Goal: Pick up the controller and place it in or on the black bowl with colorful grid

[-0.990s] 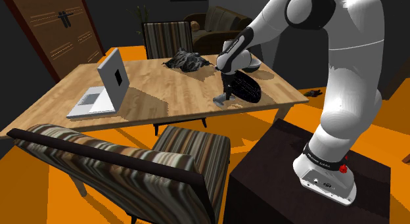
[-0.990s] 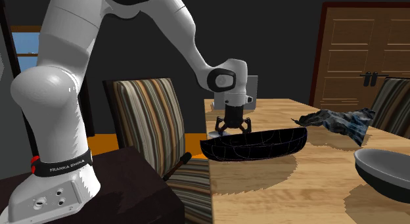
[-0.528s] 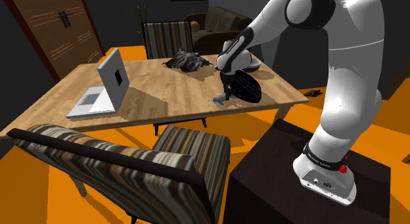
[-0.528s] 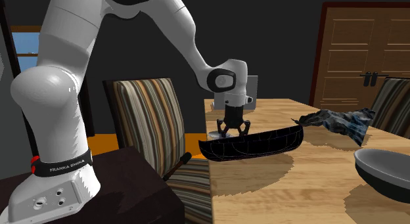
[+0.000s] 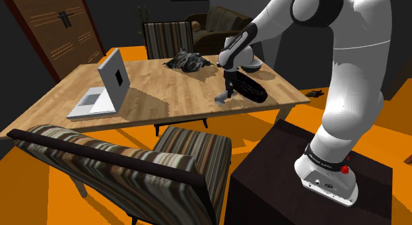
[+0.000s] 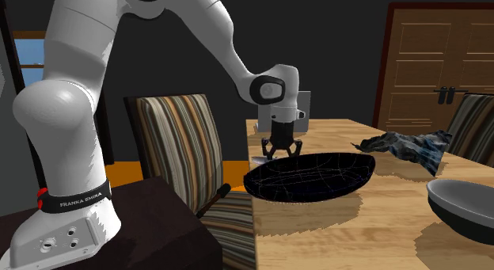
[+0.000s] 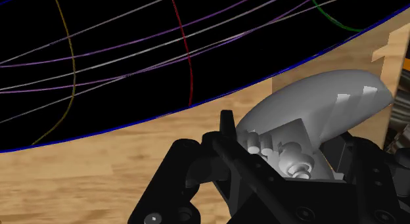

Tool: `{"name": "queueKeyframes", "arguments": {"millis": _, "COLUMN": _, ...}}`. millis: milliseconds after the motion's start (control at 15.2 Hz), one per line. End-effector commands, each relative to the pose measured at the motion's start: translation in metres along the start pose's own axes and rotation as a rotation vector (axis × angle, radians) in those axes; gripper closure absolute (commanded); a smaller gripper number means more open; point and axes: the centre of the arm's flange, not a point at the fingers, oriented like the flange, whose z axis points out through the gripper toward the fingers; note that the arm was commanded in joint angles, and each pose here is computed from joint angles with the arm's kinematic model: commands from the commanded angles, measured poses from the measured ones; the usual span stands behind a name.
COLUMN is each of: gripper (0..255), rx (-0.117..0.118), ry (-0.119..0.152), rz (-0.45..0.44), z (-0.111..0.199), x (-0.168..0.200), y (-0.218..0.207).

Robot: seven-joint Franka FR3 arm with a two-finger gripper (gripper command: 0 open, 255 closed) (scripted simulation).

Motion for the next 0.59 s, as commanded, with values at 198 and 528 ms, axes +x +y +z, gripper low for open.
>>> {"name": "queueKeyframes", "arguments": {"millis": 198, "gripper": 255, "rx": 0.0, "ry": 0.0, "rz": 0.0, "z": -0.026, "x": 0.001, "y": -0.001}}
{"name": "queueKeyframes", "arguments": {"millis": 528, "gripper": 255, "rx": 0.0, "ry": 0.0, "rz": 0.0, "z": -0.052, "x": 0.001, "y": -0.001}}
